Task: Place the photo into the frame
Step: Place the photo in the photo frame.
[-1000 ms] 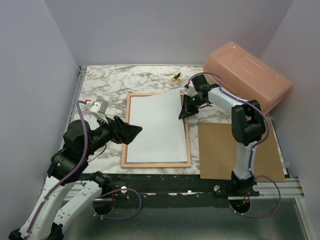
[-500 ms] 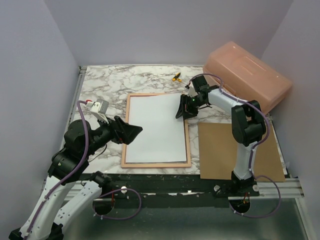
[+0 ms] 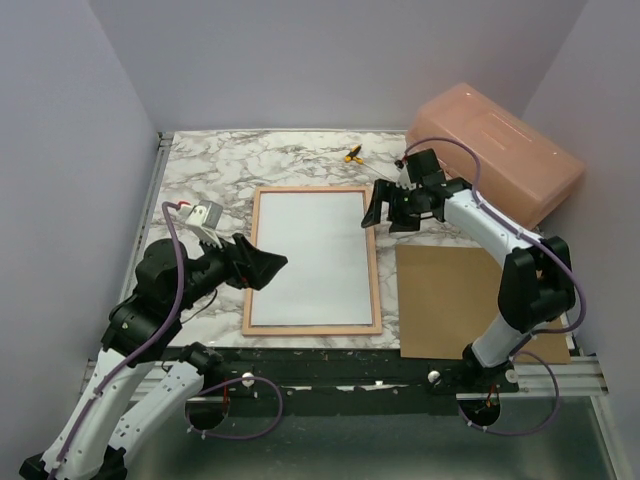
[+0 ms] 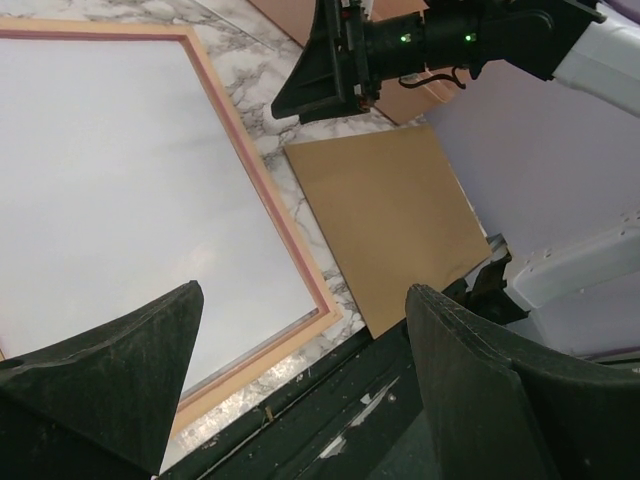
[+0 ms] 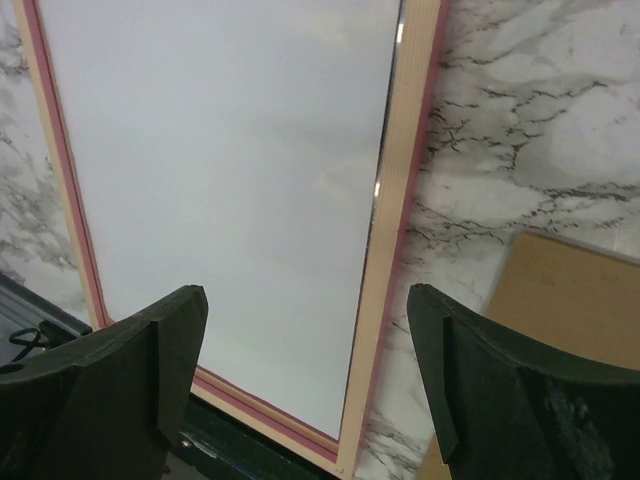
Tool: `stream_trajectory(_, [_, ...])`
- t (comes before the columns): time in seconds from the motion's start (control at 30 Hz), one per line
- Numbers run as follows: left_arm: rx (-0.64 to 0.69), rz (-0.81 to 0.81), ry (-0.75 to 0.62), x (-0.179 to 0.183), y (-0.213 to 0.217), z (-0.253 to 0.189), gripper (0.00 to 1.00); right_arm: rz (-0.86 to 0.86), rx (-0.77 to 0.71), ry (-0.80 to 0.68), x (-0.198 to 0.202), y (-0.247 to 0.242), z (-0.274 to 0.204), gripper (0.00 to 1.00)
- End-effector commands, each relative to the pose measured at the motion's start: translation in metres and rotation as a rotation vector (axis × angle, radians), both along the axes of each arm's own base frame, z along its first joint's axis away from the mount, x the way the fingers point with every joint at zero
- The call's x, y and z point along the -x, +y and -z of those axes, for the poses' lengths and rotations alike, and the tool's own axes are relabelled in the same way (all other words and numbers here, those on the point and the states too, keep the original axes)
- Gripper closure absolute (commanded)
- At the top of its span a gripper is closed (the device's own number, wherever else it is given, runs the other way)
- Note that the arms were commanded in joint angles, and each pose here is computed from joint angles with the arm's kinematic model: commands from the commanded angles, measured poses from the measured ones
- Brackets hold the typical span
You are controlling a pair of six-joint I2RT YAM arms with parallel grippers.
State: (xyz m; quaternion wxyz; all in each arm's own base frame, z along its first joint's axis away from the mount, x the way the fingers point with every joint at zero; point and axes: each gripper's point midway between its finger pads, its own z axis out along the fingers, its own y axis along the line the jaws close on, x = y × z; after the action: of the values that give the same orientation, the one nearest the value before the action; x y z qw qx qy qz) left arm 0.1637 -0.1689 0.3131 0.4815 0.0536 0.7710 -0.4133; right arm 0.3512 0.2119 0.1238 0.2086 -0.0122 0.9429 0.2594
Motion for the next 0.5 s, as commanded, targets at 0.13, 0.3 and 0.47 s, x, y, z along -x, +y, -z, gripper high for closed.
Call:
stream_trajectory(0.13, [0.027,0.011,0.101,-0.003,-0.009,0.024,0.15,0.085,0.138,0.091,0.035,-0.031,0.044,0.14])
stream_trajectory(0.3, [0.037,0.031,0.17,-0.005,-0.017,0.038,0.15,0.046,0.133,0.144,0.059,-0.015,0.063,0.19])
stream_trajectory(0.47, [0.043,0.046,0.194,-0.005,-0.02,0.043,0.15,0.015,0.137,0.203,0.077,0.002,0.09,0.31])
